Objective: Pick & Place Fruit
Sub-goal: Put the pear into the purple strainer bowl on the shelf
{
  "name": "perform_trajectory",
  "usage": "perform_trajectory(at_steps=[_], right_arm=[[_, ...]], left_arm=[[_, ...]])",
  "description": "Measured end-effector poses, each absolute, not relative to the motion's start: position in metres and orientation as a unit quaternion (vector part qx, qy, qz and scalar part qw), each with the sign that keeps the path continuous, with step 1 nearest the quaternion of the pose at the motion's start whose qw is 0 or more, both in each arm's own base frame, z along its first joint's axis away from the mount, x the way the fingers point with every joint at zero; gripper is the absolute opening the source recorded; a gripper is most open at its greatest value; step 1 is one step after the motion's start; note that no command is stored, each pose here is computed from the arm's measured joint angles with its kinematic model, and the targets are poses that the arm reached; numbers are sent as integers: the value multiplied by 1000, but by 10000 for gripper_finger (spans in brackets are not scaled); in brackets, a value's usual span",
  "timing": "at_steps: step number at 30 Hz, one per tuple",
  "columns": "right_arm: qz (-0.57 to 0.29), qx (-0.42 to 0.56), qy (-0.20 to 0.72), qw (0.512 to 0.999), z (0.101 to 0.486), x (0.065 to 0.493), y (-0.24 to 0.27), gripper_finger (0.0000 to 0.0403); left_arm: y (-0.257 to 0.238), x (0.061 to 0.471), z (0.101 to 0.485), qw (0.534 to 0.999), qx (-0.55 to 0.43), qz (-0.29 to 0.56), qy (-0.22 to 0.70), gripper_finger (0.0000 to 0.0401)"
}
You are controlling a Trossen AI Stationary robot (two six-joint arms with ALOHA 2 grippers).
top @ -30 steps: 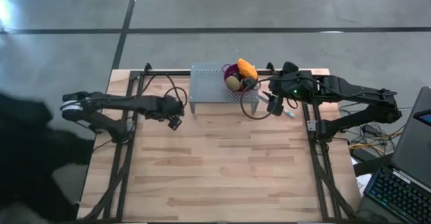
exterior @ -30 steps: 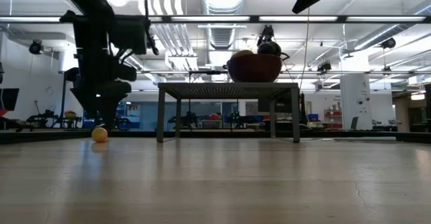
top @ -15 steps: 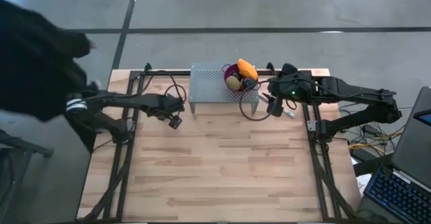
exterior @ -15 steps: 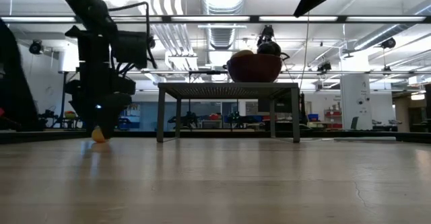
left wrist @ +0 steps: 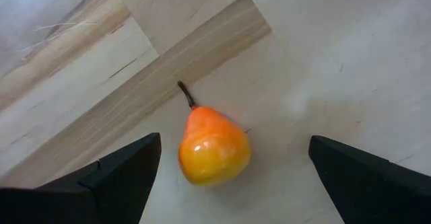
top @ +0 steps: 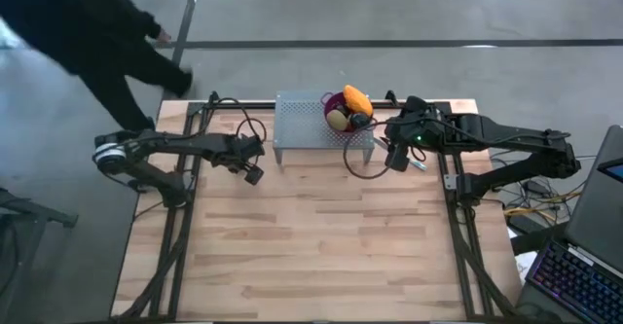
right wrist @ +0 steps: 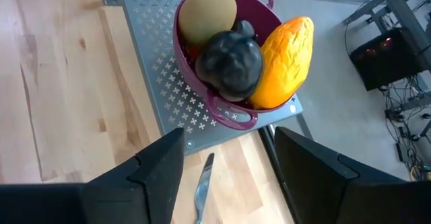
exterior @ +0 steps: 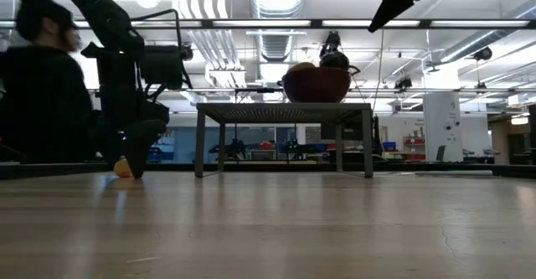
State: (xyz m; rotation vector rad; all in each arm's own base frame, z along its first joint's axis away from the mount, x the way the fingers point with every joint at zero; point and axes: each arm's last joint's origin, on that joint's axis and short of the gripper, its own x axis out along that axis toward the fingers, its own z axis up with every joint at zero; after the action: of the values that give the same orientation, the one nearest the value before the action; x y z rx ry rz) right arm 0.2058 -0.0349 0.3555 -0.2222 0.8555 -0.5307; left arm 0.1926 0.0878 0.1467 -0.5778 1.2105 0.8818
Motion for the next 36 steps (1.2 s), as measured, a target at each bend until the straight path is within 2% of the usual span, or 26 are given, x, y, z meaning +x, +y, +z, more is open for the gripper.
perform_trajectory(at_steps=[5, 18, 36], right_arm=[[-255, -107, 408, 870, 356, 206, -35, 231], [-255, -106, 408, 870, 356, 206, -35, 254], [-255, -105, 408, 870, 355, 206, -35, 215]], left_arm=[[89, 192, 147, 695, -260, 396, 541, 371], [89, 192, 146, 693, -259, 402, 539, 286], [89, 191, 146, 688, -263, 410, 538, 207]])
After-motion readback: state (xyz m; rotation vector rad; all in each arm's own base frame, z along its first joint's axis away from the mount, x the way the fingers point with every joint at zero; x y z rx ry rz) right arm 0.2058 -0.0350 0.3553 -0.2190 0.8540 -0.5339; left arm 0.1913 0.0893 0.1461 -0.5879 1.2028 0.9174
